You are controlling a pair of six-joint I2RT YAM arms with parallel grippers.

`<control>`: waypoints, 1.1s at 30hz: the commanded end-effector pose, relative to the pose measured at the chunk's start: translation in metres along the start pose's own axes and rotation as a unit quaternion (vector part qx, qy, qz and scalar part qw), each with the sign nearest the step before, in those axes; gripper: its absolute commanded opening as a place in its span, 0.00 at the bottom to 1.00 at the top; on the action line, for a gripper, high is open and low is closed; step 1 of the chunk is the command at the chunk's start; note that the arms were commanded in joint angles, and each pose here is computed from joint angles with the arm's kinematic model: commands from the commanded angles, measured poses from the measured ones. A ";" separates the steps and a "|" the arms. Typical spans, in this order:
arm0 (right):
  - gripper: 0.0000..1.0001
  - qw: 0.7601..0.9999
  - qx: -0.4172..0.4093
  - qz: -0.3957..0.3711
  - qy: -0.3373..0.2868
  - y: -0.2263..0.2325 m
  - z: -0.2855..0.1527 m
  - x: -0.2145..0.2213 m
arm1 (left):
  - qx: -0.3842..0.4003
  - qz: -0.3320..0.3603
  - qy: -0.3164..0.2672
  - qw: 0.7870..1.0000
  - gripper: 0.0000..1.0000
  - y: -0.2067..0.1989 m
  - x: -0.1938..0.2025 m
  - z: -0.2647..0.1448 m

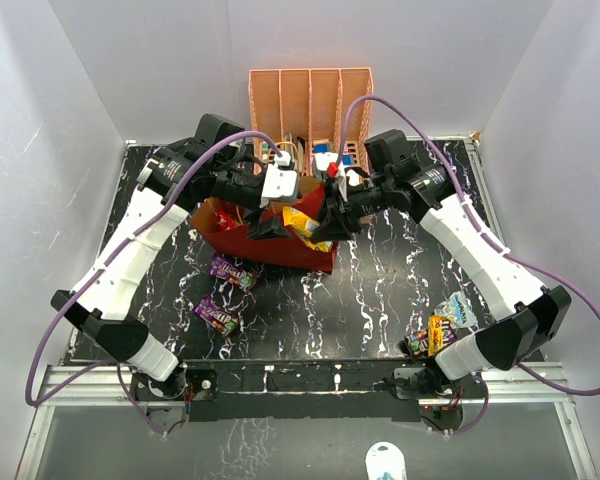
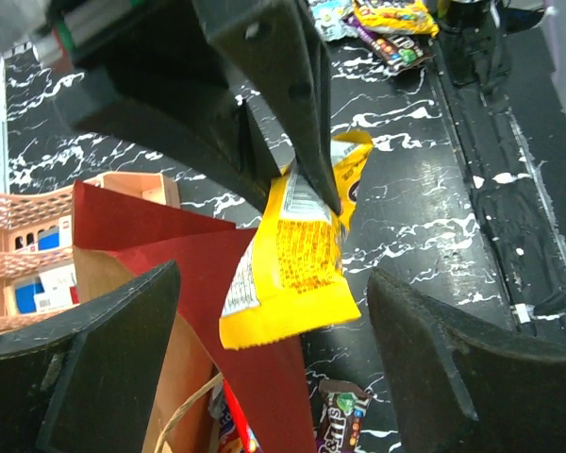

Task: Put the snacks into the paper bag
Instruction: Place the snack in the paper bag.

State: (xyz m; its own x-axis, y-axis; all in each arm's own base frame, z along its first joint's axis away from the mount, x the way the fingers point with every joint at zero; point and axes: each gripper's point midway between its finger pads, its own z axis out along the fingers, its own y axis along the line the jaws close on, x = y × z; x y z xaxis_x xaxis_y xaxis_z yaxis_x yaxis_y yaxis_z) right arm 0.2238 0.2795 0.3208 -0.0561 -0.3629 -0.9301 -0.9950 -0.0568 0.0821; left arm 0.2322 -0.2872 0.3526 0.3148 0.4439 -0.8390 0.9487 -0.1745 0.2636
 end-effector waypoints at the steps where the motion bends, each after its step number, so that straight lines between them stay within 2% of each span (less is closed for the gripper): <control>1: 0.26 0.999 -0.013 -0.030 -0.026 0.009 0.003 -0.027 | 0.045 0.038 -0.050 0.997 0.74 -0.021 -0.022 -0.001; 8: 0.26 0.999 -0.012 -0.028 -0.025 0.011 0.008 -0.027 | 0.055 0.027 -0.039 0.997 0.51 -0.029 -0.010 0.004; 20: 0.28 1.000 -0.006 -0.019 -0.018 0.009 0.010 -0.018 | 0.042 0.032 -0.018 0.998 0.30 -0.031 -0.003 -0.001; 22: 0.32 1.000 -0.004 -0.017 -0.016 0.009 0.010 -0.016 | 0.039 0.031 -0.015 0.999 0.26 -0.030 -0.002 -0.002; 30: 0.60 1.000 0.015 -0.015 -0.005 0.008 0.007 -0.009 | 0.022 0.031 0.001 0.999 0.02 -0.031 -0.002 -0.010; 33: 0.66 0.999 0.032 -0.016 0.001 0.005 0.004 -0.008 | 0.008 0.029 0.013 0.999 0.00 -0.031 -0.002 -0.016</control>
State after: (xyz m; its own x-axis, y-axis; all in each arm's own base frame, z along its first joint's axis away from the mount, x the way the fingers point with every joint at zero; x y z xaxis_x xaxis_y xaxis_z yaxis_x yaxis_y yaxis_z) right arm 0.2186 0.2909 0.3097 -0.0859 -0.3853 -0.9188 -0.9928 -0.0439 0.1112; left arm 0.2172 -0.2795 0.3360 0.3438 0.4638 -0.8165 0.9367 -0.2303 0.2636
